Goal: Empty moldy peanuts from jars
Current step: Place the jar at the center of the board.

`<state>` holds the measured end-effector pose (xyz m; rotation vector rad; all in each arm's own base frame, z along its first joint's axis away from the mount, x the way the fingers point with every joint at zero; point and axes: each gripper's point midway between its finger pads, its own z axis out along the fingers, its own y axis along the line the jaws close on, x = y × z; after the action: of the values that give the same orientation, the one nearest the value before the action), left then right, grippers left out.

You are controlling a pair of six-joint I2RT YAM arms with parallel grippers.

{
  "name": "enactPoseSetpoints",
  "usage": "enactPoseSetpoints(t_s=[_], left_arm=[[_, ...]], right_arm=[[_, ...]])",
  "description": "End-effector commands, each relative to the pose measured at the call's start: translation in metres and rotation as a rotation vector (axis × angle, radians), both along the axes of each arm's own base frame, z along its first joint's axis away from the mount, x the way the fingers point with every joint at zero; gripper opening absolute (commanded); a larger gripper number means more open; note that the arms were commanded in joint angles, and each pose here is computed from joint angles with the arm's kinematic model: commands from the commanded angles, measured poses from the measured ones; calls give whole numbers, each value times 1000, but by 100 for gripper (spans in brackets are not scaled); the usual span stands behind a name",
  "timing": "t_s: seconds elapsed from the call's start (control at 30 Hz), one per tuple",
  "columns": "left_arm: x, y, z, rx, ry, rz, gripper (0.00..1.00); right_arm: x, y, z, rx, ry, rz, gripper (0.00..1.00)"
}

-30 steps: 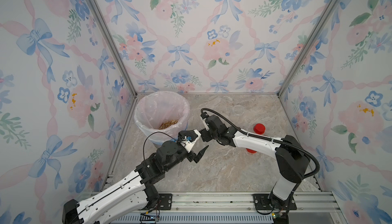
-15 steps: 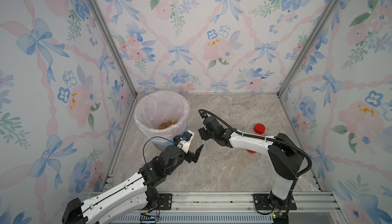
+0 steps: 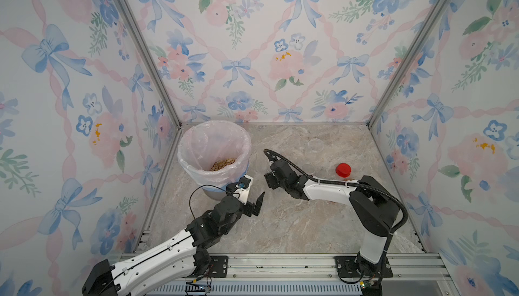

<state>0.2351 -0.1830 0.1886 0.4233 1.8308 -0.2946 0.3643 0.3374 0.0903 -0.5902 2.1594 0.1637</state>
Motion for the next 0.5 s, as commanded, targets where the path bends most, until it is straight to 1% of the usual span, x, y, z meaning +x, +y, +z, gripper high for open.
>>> enactPoseSetpoints(t_s=[0.0, 0.1, 0.2, 0.33, 0.43, 0.47], left_arm=[[6, 18, 0, -27, -21, 113, 98], [6, 20, -6, -13, -21, 120, 98], [6, 16, -5, -10, -24, 100, 98], [6, 16, -6, -6, -21, 104, 98], [6, 15, -7, -6, -17, 102, 98], [7, 16, -7, -5, -18, 108, 98]], right_arm=[[-10, -6, -14, -29, 30, -3, 64], [-13, -7, -11, -20, 29, 2, 74], [-14, -9, -8, -15, 26, 2, 78], [-18, -7, -7, -7, 31, 18, 91], [-21, -5, -3, -6, 26, 26, 97], [-21, -5, -1, -2, 23, 27, 98]])
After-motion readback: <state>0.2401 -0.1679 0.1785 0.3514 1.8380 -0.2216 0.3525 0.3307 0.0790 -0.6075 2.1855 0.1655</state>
